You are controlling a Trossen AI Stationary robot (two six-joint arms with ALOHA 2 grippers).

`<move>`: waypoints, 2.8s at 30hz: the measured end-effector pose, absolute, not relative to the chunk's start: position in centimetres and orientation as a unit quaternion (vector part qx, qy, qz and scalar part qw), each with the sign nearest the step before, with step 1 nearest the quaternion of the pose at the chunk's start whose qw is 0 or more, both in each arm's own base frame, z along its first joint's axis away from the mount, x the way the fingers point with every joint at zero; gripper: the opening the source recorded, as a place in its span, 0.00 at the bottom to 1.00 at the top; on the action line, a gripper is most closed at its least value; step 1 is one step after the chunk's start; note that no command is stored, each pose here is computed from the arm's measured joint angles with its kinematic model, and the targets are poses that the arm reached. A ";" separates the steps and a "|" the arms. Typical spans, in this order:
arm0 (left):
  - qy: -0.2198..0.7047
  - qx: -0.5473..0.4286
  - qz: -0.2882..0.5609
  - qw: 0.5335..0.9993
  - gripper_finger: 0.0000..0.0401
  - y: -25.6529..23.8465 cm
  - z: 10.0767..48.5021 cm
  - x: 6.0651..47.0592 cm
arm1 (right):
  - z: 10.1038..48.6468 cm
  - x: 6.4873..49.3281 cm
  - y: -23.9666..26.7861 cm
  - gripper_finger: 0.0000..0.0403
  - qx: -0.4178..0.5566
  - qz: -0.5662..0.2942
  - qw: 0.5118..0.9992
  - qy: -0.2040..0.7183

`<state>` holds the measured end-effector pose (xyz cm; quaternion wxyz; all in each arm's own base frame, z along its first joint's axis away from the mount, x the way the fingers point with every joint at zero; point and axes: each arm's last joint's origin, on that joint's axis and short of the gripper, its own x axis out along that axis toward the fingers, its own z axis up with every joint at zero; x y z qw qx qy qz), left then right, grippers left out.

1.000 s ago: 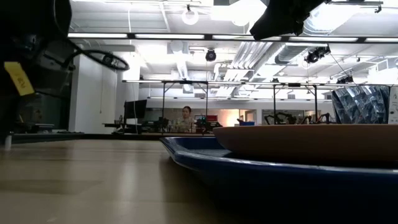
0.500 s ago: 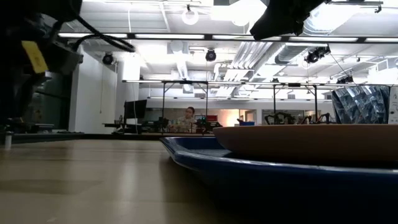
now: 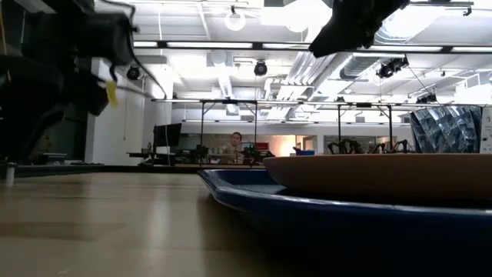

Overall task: Pick and place plate/cup/fork/spoon on tray
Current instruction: Put the orange spoon on the blue table tray to the left of the orange plate

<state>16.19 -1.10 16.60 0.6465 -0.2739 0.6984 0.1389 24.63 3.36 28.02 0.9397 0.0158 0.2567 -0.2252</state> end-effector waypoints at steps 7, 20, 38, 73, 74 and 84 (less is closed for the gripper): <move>0.700 -0.356 0.138 0.603 0.49 0.2 15.2 15.3 | 26.2 25.9 3.6 0.36 0.001 -0.226 0.930 0.291; 0.701 -0.408 0.109 0.574 0.47 0.0 13.1 14.1 | 25.7 26.2 3.7 0.36 0.001 -0.226 0.927 0.298; 0.686 -0.447 0.080 0.569 0.12 -0.3 12.1 13.9 | 25.7 26.2 3.7 0.36 0.001 -0.226 0.927 0.298; 0.502 -0.154 -0.021 0.851 0.00 -4.1 24.1 33.1 | 29.0 22.8 7.7 0.36 0.075 -0.167 0.959 0.218; 0.503 -0.142 -0.007 0.853 0.00 -4.1 23.9 33.6 | 29.0 22.8 7.9 0.36 0.074 -0.165 0.959 0.219; 0.490 -0.103 0.024 0.865 0.00 -3.0 24.9 35.4 | 29.1 22.2 9.3 0.36 0.060 -0.159 0.963 0.208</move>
